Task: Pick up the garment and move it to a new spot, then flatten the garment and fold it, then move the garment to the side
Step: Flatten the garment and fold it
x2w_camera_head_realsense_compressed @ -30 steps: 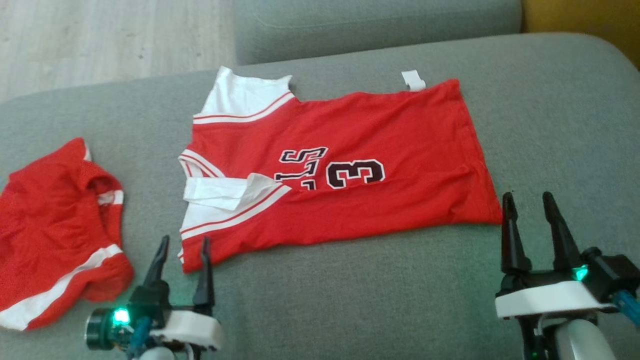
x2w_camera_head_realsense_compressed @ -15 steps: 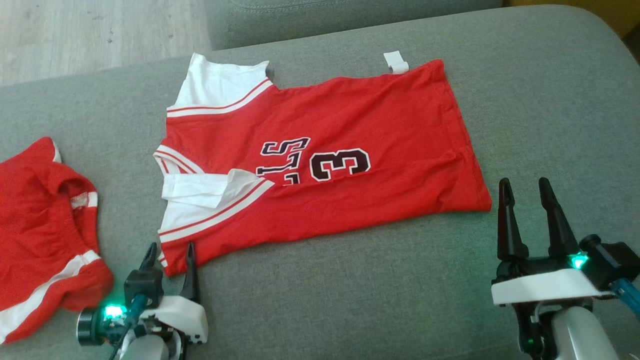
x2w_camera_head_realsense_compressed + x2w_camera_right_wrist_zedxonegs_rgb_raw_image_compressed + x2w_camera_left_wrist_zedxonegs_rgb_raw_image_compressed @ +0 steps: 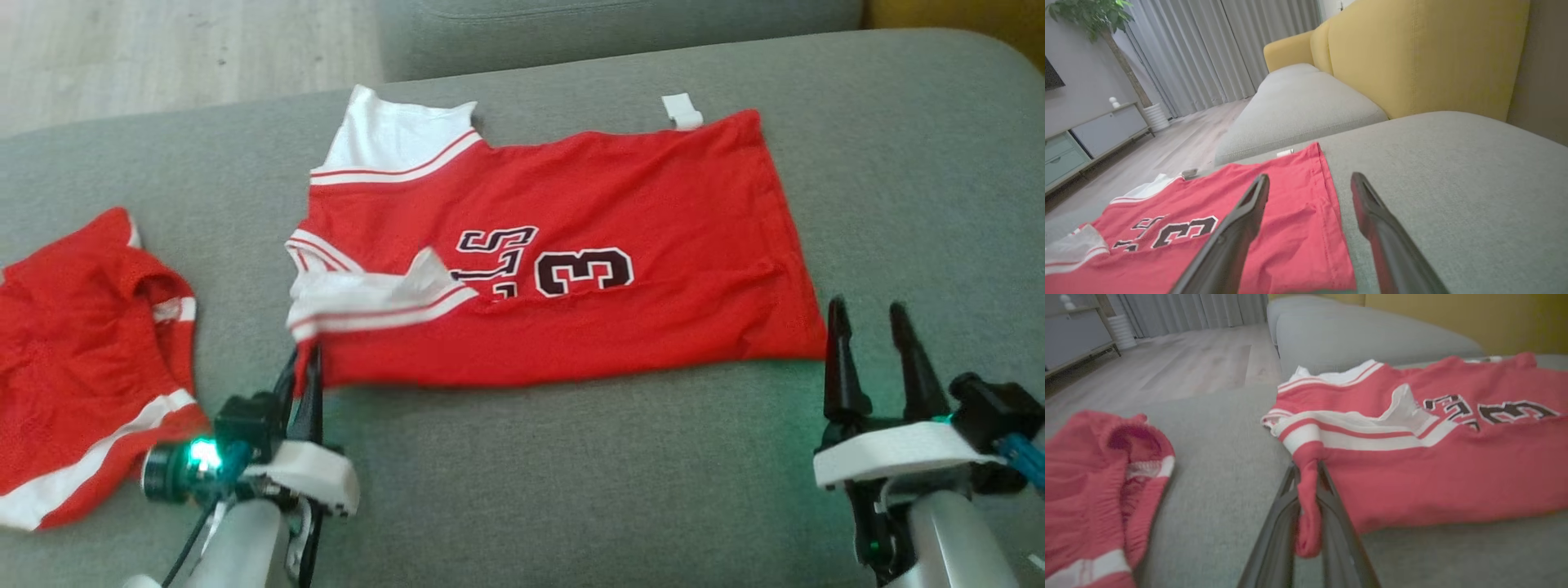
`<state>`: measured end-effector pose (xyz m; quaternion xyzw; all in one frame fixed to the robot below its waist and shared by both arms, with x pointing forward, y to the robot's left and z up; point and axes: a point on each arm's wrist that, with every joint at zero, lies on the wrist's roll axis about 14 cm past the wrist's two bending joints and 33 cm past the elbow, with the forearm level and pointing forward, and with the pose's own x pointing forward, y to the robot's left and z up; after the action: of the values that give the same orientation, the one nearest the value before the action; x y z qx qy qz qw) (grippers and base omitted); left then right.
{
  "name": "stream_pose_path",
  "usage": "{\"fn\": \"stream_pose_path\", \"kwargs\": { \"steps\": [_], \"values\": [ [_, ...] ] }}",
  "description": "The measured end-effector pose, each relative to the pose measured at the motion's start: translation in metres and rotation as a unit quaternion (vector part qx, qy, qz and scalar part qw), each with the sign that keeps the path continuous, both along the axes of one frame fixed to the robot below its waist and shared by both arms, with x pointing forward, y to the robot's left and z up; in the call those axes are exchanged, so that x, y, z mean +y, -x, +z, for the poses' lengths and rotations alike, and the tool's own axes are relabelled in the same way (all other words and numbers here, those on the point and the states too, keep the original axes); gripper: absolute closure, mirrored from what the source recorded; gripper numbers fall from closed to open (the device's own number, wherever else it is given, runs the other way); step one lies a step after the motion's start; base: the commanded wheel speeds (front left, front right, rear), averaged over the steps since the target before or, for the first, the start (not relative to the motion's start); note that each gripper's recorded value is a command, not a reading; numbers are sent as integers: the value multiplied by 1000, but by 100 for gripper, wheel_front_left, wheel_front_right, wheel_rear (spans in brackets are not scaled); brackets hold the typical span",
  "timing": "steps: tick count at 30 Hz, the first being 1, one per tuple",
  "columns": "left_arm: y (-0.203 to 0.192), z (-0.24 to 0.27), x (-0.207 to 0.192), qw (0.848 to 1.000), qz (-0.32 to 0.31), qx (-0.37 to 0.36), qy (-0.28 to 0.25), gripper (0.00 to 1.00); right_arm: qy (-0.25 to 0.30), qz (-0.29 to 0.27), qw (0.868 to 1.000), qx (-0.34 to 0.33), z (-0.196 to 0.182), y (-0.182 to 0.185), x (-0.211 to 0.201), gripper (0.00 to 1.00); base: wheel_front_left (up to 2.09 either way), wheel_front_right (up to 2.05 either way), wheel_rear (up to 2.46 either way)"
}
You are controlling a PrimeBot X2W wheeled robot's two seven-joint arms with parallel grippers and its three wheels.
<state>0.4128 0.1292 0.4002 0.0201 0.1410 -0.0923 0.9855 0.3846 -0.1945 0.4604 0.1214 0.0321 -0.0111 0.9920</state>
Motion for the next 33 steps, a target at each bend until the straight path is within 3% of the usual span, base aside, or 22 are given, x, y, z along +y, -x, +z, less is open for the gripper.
{"fn": "stream_pose_path", "kwargs": {
  "steps": [7,17,23,24,25,26,33],
  "values": [
    [10,22,-3,999,-10,-41,14,100,-10,-16,991,133,-64,3,-12,0,0,0,0],
    [19,16,-6,999,-18,-34,18,100,-36,-6,977,209,-99,-16,2,0,0,0,0],
    [18,14,-11,999,-25,-32,22,100,-37,8,975,218,-100,-35,11,0,0,0,0],
    [18,14,-11,999,-26,-32,21,100,-37,12,975,220,-100,-37,13,6,0,0,0],
    [18,14,-11,999,-27,-33,19,100,-37,15,975,219,-99,-39,15,79,0,0,0],
    [17,15,-11,999,-28,-34,18,100,-32,19,975,218,-99,-39,16,100,0,0,0],
    [20,22,-13,999,-30,-41,15,100,4,31,978,208,-93,-28,14,100,0,0,0]
  ]
}}
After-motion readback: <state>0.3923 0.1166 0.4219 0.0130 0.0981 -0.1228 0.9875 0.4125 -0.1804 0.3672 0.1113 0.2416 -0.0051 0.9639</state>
